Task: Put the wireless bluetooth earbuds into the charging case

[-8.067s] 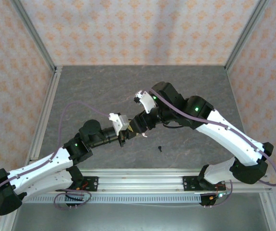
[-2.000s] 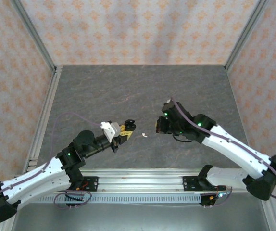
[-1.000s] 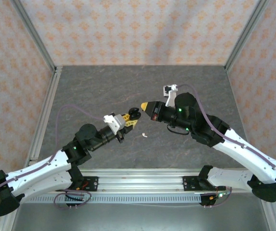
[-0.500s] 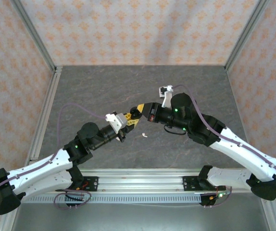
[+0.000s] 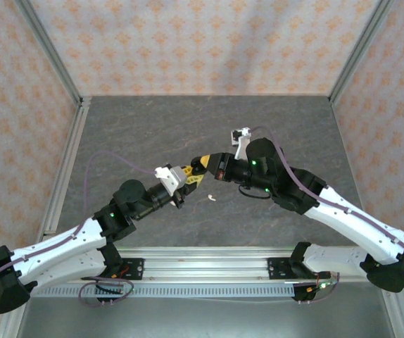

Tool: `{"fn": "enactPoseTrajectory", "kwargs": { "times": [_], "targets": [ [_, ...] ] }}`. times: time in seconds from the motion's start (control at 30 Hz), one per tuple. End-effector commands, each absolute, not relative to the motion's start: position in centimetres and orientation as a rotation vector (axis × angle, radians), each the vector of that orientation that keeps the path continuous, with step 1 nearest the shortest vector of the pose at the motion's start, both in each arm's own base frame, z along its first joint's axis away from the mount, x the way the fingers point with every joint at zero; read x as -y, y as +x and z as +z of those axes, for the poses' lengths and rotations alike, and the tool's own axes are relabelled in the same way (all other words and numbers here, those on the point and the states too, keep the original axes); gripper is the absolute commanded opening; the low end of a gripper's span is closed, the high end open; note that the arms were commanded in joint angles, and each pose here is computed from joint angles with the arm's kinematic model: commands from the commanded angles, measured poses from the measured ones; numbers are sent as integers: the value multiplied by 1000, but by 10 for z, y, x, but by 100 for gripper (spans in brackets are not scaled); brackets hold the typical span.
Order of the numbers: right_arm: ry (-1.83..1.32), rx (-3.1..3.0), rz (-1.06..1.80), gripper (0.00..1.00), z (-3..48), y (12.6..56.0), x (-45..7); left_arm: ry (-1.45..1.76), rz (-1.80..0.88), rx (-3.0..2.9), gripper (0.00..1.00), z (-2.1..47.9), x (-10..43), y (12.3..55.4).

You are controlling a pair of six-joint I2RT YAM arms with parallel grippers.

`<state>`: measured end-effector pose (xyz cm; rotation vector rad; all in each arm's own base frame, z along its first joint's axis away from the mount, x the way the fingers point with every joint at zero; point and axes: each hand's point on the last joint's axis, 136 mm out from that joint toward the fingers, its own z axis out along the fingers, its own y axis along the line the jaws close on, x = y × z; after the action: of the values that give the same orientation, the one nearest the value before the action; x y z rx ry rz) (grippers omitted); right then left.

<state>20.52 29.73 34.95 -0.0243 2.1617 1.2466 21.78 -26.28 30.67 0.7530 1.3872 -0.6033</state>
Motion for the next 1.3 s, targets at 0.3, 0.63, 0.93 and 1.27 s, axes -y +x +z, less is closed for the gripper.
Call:
{"fn": "enactPoseTrajectory", "kwargs": {
  "times": [0.3,0.63,0.93,1.27],
  "targets": [
    [21,-2264,1148,0,318,206,-293,696,-620,-1297,0,346,258,214],
    [99,-2314,1036,0,309,208,-289,679,-598,-1321,0,344,256,219],
    [211,-2317,997,0,297,213,-280,667,-605,-1305,0,346,256,218],
    [222,-2296,1115,0,312,209,-290,677,-618,-1300,0,343,256,216]
  ]
}}
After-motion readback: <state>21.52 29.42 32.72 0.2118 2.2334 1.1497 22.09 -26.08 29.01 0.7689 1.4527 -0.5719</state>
